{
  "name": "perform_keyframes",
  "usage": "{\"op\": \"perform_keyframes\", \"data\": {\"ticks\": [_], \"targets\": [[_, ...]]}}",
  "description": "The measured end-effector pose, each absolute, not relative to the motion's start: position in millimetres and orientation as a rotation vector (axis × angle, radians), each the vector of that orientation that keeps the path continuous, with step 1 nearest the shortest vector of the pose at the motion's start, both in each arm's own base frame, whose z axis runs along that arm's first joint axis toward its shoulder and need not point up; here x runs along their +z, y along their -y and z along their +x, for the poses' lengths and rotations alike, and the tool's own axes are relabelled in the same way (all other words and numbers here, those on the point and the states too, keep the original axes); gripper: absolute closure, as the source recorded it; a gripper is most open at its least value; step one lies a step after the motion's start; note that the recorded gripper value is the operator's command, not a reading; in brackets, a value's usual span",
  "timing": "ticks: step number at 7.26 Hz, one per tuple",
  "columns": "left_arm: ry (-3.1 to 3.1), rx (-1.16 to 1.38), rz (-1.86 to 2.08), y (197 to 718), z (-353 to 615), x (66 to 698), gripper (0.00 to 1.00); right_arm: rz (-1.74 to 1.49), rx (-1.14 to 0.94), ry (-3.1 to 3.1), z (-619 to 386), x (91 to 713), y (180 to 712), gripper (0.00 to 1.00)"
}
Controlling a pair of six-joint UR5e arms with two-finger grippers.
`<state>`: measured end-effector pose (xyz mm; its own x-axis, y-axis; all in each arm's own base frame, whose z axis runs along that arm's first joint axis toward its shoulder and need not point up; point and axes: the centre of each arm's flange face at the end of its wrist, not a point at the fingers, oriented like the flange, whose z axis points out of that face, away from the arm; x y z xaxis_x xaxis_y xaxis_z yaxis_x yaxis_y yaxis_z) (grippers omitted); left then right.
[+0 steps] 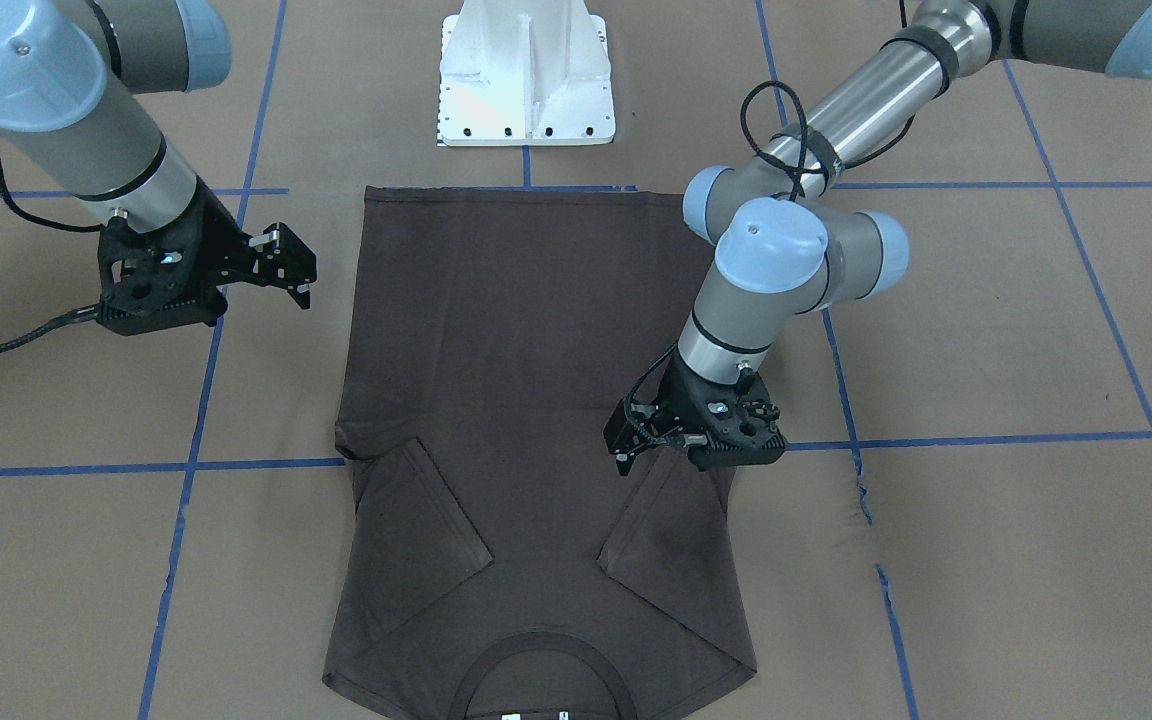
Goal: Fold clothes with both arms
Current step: 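Move the right gripper to the hem corner nearest the robot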
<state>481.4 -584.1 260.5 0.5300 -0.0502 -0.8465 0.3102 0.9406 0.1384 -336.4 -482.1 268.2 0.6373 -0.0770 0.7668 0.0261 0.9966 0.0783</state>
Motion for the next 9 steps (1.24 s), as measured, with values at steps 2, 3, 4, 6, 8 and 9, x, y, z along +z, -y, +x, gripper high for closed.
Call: {"op": "perform_keyframes", "data": {"ticks": [2, 3, 4, 6, 8, 9], "targets": [[-0.98, -0.158, 0.318, 526, 418, 242, 0.0, 0.043, 0.039, 0.909, -374, 293, 409, 0.0], [-0.983, -0.145, 0.328, 502, 392, 231, 0.0, 0.051, 0.095, 0.925, -396, 310, 374, 0.0], [-0.986, -0.139, 0.333, 484, 374, 218, 0.0, 0.054, 0.143, 0.918, -421, 322, 341, 0.0], [-0.995, -0.133, 0.34, 469, 360, 199, 0.0, 0.027, 0.196, 0.894, -457, 337, 288, 0.0], [-1.0, -0.131, 0.346, 465, 357, 194, 0.0, 0.008, 0.207, 0.874, -481, 346, 247, 0.0], [-1.003, -0.131, 0.349, 464, 356, 193, 0.0, 0.002, 0.202, 0.865, -489, 350, 231, 0.01]]}}
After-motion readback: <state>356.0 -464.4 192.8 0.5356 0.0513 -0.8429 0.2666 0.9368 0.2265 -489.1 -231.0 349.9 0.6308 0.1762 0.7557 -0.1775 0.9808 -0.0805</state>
